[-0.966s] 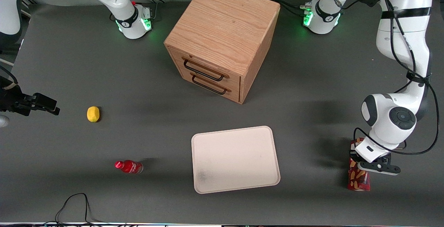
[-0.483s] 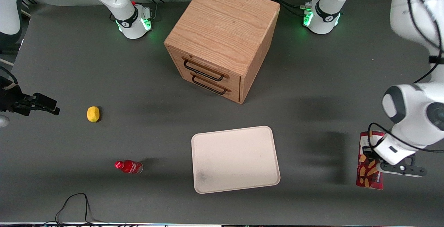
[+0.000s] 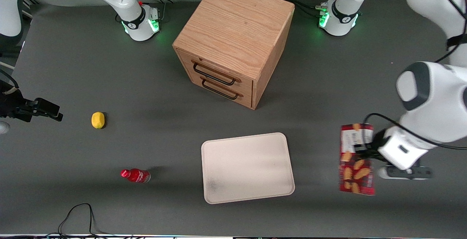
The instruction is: Place red cookie box on tray
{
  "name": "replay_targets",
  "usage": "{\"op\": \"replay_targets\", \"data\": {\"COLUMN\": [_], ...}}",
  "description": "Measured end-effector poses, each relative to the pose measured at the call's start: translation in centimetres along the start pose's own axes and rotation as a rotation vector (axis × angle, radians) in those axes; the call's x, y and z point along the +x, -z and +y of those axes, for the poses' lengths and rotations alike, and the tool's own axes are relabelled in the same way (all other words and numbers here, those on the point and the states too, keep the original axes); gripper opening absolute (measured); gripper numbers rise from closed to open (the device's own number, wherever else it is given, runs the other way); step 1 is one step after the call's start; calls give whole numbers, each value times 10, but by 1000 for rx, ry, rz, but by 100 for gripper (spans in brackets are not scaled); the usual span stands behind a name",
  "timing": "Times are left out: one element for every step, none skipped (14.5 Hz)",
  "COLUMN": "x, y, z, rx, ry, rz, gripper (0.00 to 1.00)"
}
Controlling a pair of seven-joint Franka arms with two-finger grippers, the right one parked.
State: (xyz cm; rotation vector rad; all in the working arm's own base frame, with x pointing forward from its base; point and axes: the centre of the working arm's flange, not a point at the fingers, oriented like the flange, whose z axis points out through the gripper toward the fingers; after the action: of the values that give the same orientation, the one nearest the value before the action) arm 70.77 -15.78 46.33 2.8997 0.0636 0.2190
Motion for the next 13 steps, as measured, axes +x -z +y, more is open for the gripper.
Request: {"op": "replay_targets", "data": {"x": [-7,-14,-22,-31,-38,-45,-51,-58,-64,-68,-69,-69,-68], "y": [-13,-29,-49,-71,-95,-120,-146,-171,-193,-211,-224,-234,-242], "z": [28,54,77,98,115,129,139,145,148,147,144,140,135], "rx": [-4,19,58,91,111,120,124,131,143,152,153,152,155], "ry": [14,21,29,37,47,54,52,46,41,43,50,56,61], "rz": [1,3,14,30,48,65,80,85,83,83,88,93,97], "gripper": [4,4,4,4,4,4,4,4,4,4,4,4,4]}}
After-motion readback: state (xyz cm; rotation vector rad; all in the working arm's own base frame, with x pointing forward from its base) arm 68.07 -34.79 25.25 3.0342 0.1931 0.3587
